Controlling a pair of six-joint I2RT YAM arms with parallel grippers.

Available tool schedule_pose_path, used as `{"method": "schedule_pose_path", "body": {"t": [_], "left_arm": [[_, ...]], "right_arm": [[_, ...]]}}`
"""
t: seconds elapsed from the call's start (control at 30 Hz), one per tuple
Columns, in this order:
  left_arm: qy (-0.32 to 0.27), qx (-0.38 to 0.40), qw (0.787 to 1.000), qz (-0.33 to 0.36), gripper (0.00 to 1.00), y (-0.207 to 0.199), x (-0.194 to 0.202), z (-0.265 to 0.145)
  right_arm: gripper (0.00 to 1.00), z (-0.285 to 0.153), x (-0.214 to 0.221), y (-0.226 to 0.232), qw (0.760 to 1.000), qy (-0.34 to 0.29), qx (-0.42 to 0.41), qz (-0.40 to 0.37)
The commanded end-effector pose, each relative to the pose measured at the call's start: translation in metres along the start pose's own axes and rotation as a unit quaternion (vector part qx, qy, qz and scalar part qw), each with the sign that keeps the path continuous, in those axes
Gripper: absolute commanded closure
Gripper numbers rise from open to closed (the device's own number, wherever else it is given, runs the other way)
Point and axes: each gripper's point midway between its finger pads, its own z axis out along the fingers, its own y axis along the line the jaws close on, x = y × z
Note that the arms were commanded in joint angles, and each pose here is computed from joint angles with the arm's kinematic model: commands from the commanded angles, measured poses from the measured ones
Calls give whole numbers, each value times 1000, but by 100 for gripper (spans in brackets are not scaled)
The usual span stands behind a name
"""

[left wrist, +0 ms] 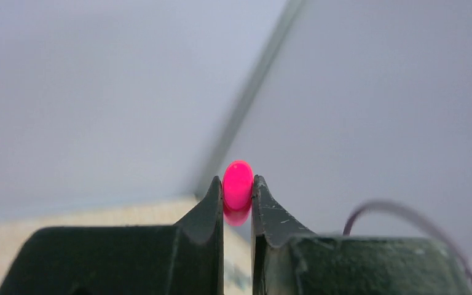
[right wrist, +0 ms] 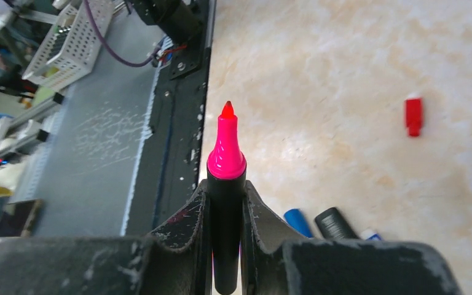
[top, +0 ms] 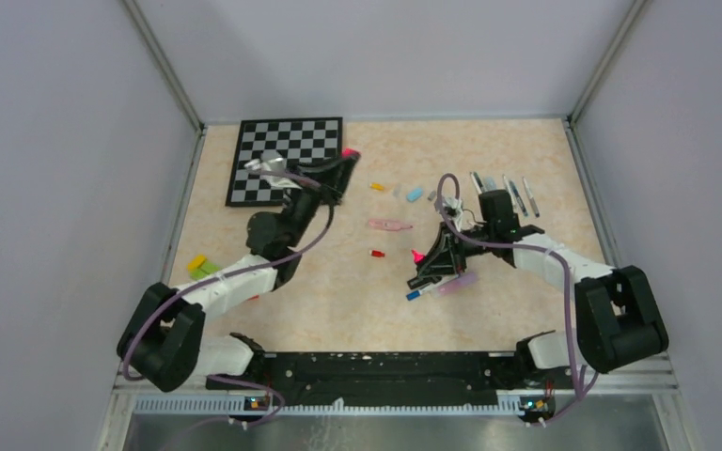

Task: Open the pen caps
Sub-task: Open the pen cap from the pen, then place the pen at the center of the board.

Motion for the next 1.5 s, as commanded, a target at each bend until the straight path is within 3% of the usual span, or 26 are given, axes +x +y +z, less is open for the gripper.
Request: {"method": "schedule_pose_path", "body": {"t": [0.0, 0.17, 0.43, 0.67, 0.8, 1.07, 1.33, 1.47], "left_arm": [[-195, 16, 980, 25, 100, -18, -118, 2], [-147, 57, 986, 47, 100, -29, -110, -1], [32, 71, 997, -2, 93, -23, -21, -39], [170, 34, 982, -69, 99, -8, 55, -76], [234, 16, 969, -81, 100, -8, 95, -88], [293, 4, 954, -69, 97, -16, 142, -106], [311, -7, 948, -68, 96, -13, 154, -121], [308, -14, 949, -63, 96, -11, 151, -126]], "right_arm": [[100, 3, 16, 15, 999, 15, -32, 33], [100, 0, 12, 5, 1000, 27, 4, 4], [100, -41, -4, -33, 987, 37, 142, -57], [100, -124, -13, -92, 934, 29, 354, -35], [100, -169, 1, -113, 907, 33, 420, 11], [100, -230, 47, -145, 865, 81, 484, 103], [98, -244, 61, -176, 858, 105, 482, 145], [92, -237, 62, -185, 869, 96, 458, 161]]}}
